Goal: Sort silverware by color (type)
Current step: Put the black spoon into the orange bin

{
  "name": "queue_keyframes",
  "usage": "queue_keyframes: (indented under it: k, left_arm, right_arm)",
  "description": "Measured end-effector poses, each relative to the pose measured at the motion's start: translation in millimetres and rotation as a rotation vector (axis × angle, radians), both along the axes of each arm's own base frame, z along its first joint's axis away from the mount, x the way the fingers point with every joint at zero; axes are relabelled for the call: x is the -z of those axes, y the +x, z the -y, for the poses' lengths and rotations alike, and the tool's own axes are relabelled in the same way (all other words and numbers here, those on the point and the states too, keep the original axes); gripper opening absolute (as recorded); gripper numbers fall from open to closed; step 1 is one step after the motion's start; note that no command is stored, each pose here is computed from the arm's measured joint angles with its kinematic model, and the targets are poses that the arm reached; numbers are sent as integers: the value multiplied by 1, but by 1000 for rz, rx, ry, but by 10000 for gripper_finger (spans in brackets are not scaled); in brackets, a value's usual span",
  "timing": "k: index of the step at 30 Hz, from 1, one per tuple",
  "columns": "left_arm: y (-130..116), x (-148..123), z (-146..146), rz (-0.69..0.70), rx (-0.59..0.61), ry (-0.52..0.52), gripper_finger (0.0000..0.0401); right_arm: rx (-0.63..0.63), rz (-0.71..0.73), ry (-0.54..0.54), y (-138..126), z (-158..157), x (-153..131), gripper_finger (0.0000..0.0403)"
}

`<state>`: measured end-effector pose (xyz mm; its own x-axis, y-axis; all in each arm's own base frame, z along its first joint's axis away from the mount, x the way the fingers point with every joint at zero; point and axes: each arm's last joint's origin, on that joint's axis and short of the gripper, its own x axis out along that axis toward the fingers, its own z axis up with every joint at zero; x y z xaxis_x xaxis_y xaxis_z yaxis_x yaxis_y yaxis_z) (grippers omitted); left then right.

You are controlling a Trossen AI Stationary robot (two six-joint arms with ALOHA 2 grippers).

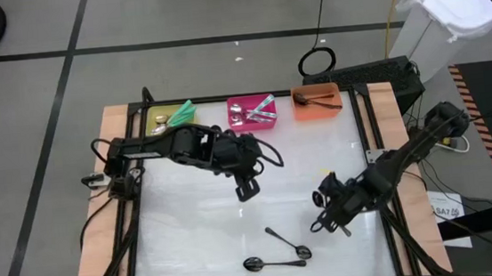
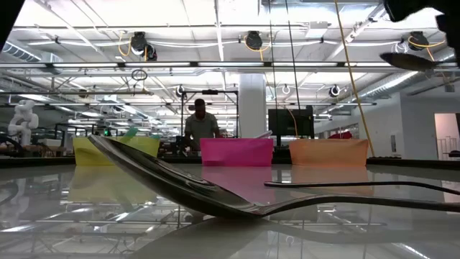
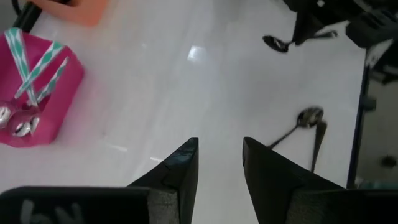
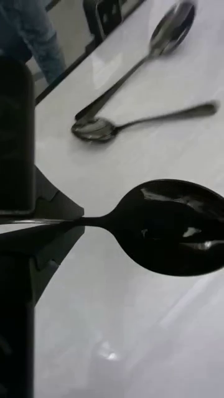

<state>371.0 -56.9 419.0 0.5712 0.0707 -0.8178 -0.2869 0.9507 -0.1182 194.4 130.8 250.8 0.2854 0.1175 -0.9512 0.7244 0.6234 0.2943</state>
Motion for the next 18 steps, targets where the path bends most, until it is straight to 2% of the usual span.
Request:
queue_keyframes:
  k: [4, 13, 18]
  left_arm:
    - [4, -2, -4, 40, -51, -31, 139]
    - [12, -2, -26, 109, -339, -209, 260]
    - [18, -7, -39, 189, -389, -247, 275]
  right_arm:
    - [-24, 59, -42, -5, 14, -12, 5]
    - [-148, 152, -178, 3, 38, -20, 5]
    - [-190, 152, -212, 7, 47, -20, 4]
